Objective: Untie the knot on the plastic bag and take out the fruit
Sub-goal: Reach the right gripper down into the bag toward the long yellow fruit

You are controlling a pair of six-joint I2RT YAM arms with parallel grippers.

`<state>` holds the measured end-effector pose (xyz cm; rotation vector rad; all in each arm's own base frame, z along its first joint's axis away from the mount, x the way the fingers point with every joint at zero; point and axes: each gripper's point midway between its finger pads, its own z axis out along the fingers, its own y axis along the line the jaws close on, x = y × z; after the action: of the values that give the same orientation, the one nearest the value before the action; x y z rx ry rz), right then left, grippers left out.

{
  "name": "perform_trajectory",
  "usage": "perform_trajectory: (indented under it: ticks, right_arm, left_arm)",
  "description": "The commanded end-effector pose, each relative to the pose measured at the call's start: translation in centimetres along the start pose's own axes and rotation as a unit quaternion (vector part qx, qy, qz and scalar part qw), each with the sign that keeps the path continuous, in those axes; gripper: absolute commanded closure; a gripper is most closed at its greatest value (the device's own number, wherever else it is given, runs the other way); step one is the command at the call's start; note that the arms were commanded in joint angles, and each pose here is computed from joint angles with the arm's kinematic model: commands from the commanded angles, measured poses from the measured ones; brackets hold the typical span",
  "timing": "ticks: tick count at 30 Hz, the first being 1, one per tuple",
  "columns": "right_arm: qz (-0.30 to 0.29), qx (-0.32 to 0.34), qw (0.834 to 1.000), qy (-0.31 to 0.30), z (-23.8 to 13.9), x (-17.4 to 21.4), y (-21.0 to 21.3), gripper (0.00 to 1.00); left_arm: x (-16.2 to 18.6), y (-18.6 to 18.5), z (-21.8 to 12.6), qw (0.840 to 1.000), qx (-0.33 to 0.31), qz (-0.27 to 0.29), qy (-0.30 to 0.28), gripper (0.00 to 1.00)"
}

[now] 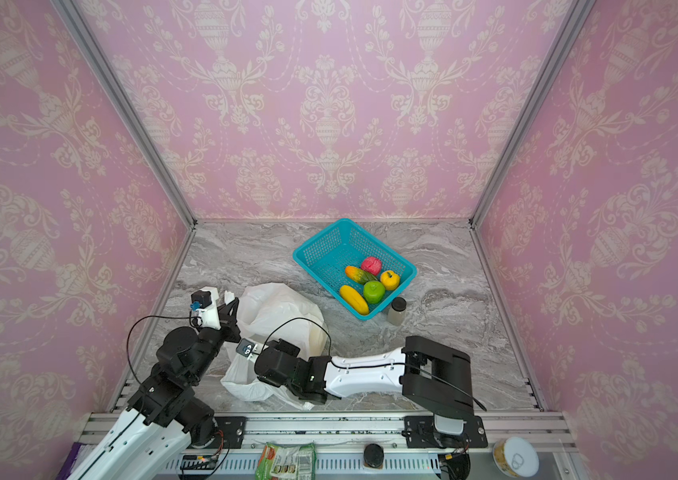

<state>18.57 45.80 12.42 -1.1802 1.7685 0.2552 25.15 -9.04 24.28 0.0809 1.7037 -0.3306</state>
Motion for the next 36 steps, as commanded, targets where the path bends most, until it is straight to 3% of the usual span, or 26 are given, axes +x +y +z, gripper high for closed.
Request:
perform_trajectory:
  ticks: [1, 6, 13, 17, 22, 26, 33, 36]
  right_arm:
    - [-0.014, -0.008, 1.0, 0.022, 0.5, 1.5, 0.4, 0.59]
    - [-0.003, -0.019, 0.998, 0.054, 3.0, 3.1, 0.0, 0.59]
    - [0.037, 0.032, 0.993, 0.106, 7.6, 4.2, -3.5, 0.62]
    - [0.052, 0.063, 0.991, 0.106, 8.3, 3.5, -4.9, 0.54]
    - [0.073, 0.144, 0.982, 0.102, 8.7, 1.9, -8.1, 0.35]
    - [0.089, 0.188, 0.968, 0.144, 9.8, 3.1, -10.6, 0.33]
    - [0.12, 0.183, 0.958, 0.183, 11.6, 6.1, -11.5, 0.17]
    - [0.13, 0.176, 0.955, 0.199, 12.4, 7.3, -11.4, 0.16]
  left_arm:
    - [-4.3, -2.0, -0.8, 0.997, 0.048, -0.006, -0.059, 1.0]
    - [-6.5, -2.4, -1.4, 0.995, 0.053, -0.002, -0.079, 1.0]
    - [-7.5, -4.1, -1.3, 0.993, 0.096, -0.01, -0.074, 1.0]
    - [-7.3, -4.7, -1.4, 0.99, 0.114, -0.019, -0.075, 1.0]
    - [-6.7, -4.8, -1.5, 0.99, 0.119, -0.025, -0.068, 1.0]
    - [-6.6, -4.7, -1.6, 0.99, 0.118, -0.026, -0.066, 1.0]
    - [-6.4, -4.7, -1.6, 0.99, 0.12, -0.027, -0.064, 1.0]
    - [-6.3, -4.7, -1.5, 0.99, 0.12, -0.027, -0.063, 1.0]
